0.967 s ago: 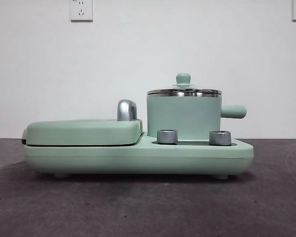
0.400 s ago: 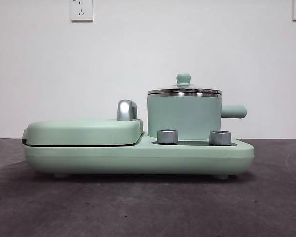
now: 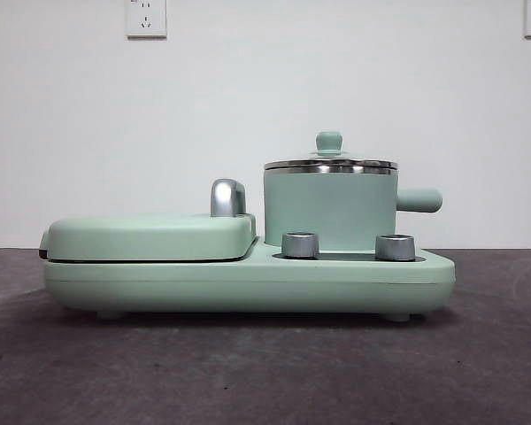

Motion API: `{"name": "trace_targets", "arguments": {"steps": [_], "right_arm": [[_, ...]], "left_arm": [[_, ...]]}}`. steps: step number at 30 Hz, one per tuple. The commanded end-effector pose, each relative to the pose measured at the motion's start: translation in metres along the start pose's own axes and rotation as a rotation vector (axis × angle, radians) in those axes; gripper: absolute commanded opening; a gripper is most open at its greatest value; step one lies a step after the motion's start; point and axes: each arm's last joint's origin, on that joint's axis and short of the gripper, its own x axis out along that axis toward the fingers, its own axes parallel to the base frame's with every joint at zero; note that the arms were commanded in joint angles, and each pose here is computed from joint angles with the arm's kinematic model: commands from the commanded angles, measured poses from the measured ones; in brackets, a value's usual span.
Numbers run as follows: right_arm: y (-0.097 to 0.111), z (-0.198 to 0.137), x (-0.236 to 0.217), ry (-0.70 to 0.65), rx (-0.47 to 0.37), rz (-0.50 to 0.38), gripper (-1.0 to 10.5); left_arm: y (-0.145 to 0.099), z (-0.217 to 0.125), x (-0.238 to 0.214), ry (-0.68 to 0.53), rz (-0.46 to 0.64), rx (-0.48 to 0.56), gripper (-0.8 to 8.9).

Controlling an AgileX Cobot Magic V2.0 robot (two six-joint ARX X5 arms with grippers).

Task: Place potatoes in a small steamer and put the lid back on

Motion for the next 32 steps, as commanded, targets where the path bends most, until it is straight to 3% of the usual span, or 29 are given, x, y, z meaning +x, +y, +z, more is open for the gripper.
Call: {"name": "trace_targets", "arguments": {"steps": [1,10,14,19,23,32], "right_arm": [[0.002,0.002,-0.001,-0.010,-0.006,0.012,0.2],[0.002,0.002,-0.001,-0.010,-0.006,0.012,0.2],[0.002,0.002,-0.001,-0.010,-0.006,0.013,0.2],[0.002,0.002,-0.001,-0.010,-0.006,0.012,0.2],[0.002,0.002,-0.001,-0.010,-0.006,0.012,0.2],[0.002,0.002,-0.001,-0.010,-0.006,0.012,0.2]], "left_arm": [[-0.001,0.003,-0.001,-0.010,-0.007,0.000,0.07],[-0.001,0.002,-0.001,-0.011,-0.007,0.000,0.07],[0.003,-0.002,-0.006,-0.075,0.028,-0.012,0.07],[0.020,-0.022,0.000,-0.261,0.181,-0.044,0.07],[0.039,-0.056,0.012,-0.419,0.347,0.000,0.07],[0.082,-0.128,0.061,-0.428,0.496,-0.010,0.07]]}}
